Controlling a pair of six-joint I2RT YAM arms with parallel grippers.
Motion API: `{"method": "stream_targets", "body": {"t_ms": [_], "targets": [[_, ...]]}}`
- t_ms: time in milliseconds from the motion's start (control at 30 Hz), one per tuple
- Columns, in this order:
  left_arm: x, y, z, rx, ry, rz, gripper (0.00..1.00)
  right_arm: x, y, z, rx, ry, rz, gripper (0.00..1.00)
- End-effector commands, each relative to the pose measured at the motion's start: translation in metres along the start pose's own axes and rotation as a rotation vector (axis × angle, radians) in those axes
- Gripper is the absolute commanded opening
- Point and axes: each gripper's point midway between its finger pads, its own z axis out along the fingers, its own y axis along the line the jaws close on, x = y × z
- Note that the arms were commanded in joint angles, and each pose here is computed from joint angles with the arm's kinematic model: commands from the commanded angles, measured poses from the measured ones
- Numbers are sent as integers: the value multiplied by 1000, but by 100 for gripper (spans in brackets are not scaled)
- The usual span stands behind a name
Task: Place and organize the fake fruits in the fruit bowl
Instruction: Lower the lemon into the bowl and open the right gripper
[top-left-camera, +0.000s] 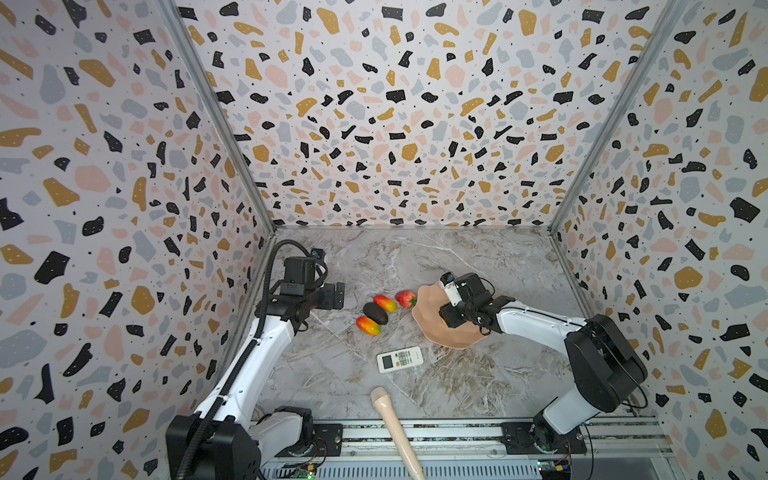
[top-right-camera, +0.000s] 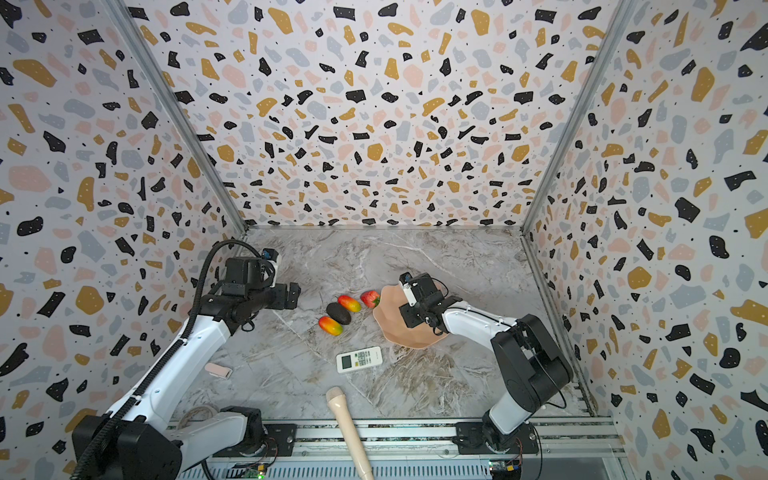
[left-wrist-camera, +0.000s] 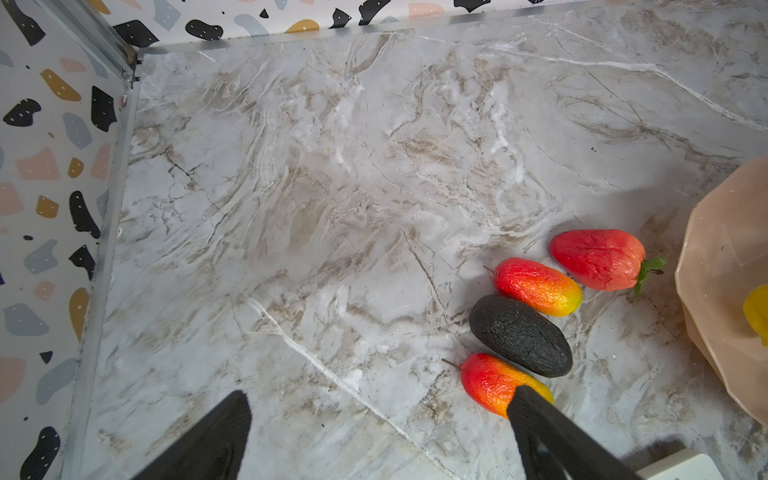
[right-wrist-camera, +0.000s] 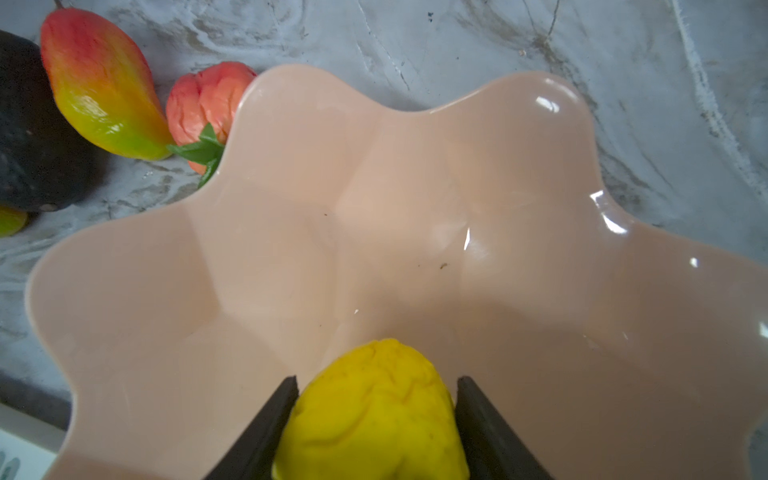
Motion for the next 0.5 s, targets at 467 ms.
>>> {"method": "stream_targets", "body": {"t_ms": [467], "targets": [[-2, 3, -1, -12, -14, 3, 100, 9, -3, 10, -17, 26, 16, 56]]}}
